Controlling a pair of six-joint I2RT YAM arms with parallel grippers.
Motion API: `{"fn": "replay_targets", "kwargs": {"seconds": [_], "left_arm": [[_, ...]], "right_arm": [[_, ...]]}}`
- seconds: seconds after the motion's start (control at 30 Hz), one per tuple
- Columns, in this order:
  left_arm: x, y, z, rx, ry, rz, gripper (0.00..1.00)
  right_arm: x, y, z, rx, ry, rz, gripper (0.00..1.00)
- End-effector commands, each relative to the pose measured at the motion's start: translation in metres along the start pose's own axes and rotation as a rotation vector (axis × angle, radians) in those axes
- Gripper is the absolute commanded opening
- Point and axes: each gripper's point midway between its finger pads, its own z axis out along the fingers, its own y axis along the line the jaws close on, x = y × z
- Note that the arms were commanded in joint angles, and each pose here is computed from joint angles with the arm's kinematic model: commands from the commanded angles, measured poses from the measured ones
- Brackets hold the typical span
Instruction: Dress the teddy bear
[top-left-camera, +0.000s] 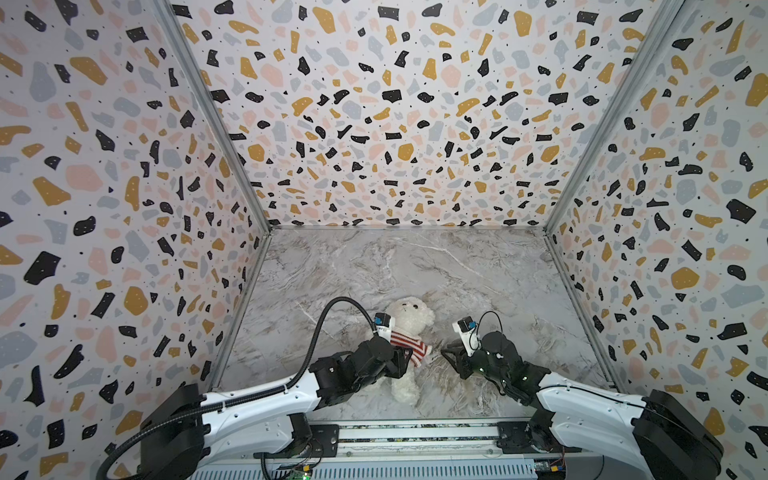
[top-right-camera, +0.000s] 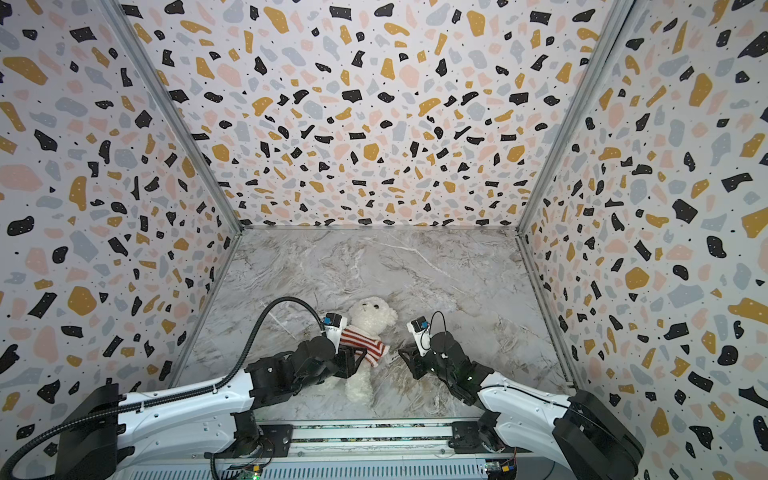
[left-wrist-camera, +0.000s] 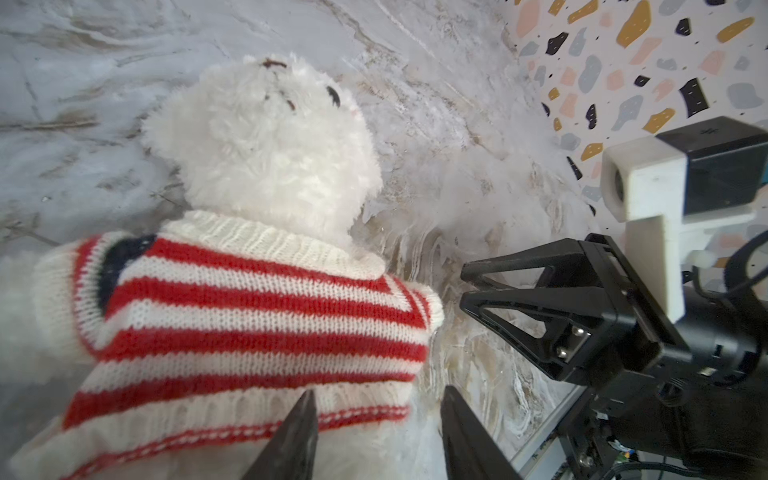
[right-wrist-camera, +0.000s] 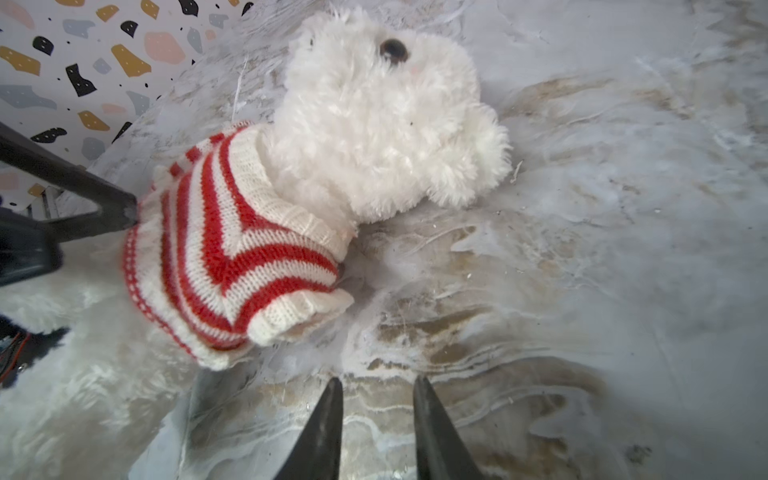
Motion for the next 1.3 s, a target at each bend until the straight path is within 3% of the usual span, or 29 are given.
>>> {"fn": "replay_targets", "kwargs": {"seconds": [0.0, 0.17, 0.67, 1.1, 1.27], "left_arm": [[-0.024, -0.024, 0.002, 0.037, -0.050, 0.019, 0.48], [-0.023, -0.012, 0.016, -0.054, -0.024, 0.083, 0.41], [-0.013, 0.050, 0.030, -0.117, 0.003, 0.033, 0.19], [-0.005, 0.067, 0.034, -0.137, 0.026, 0.033, 0.15], [-0.005, 0.072, 0.032, -0.138, 0.019, 0.025, 0.14]], "right_arm": [[-0.008, 0.009, 0.003, -0.042, -0.030, -0.009, 0.29], [-0.013, 0.015, 0.010, -0.059, -0.035, -0.027, 0.26], [-0.033, 0.036, 0.031, -0.106, -0.050, -0.090, 0.07], [-0.042, 0.061, 0.039, -0.172, -0.051, -0.115, 0.07], [-0.039, 0.067, 0.037, -0.184, -0.049, -0.103, 0.14]]}}
